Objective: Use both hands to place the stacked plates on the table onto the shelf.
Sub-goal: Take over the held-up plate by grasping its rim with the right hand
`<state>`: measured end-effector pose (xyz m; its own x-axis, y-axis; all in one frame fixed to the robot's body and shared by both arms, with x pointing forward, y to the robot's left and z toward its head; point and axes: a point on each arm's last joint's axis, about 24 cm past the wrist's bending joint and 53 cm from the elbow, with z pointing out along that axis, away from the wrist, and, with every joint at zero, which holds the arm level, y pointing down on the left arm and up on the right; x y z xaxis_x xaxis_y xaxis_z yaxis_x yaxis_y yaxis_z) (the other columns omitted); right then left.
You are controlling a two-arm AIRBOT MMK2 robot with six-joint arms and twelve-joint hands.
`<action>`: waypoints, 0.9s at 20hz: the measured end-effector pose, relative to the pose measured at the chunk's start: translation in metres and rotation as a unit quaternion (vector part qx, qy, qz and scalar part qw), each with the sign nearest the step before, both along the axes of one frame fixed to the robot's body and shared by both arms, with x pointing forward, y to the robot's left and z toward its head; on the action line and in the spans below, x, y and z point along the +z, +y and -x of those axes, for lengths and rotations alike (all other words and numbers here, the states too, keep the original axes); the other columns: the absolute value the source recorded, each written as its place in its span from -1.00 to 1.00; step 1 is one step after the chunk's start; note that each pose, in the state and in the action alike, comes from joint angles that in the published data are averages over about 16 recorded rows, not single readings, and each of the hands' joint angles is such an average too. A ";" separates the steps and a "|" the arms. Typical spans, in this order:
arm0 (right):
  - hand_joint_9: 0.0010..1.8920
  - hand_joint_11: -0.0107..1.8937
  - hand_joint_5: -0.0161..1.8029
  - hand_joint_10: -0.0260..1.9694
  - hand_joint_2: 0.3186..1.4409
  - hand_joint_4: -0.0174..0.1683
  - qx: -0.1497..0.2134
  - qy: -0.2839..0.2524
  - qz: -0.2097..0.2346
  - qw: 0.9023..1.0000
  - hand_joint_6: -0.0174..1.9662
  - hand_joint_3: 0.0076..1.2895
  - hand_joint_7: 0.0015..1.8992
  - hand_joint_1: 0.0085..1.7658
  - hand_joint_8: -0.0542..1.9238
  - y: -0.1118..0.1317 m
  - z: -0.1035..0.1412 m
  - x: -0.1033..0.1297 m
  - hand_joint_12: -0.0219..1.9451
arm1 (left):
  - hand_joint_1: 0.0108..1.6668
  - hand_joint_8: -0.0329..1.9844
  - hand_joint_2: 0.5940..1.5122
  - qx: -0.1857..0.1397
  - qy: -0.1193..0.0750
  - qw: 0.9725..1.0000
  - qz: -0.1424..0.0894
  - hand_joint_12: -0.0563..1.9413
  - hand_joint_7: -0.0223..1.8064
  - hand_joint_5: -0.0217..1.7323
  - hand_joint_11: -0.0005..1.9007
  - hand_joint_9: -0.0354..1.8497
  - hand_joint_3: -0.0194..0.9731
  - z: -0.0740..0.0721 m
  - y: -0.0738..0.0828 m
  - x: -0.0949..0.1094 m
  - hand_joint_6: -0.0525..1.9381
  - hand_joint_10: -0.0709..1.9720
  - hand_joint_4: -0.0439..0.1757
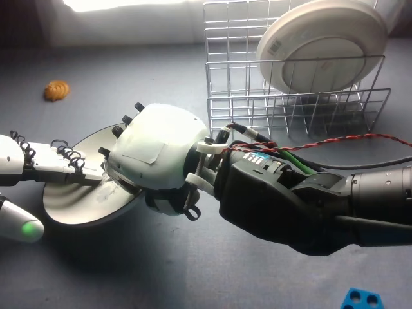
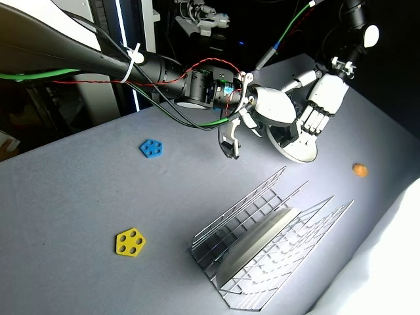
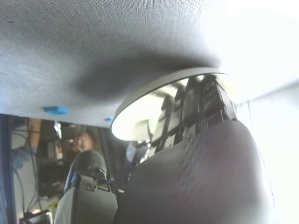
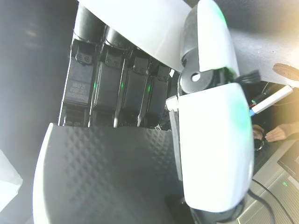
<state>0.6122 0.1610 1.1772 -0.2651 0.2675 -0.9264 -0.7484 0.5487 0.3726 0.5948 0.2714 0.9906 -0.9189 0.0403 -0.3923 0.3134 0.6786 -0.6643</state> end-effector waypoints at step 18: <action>-0.03 -0.50 -0.18 -0.93 0.27 -0.72 0.000 0.002 0.008 1.000 -0.45 -0.99 -0.14 0.30 -0.47 -0.001 -0.004 -0.005 0.15 | -1.00 -0.97 0.20 0.004 -0.009 1.000 -0.004 -0.97 -0.93 -0.93 -0.99 -0.93 -0.93 -0.012 0.001 0.003 -0.94 -0.92 -0.63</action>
<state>0.6157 0.1602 1.1726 -0.2686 0.2519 -0.9297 -0.7470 0.5549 0.3662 0.6068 0.2727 0.9936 -0.9117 0.0367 -0.4093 0.3208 0.6860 -0.6531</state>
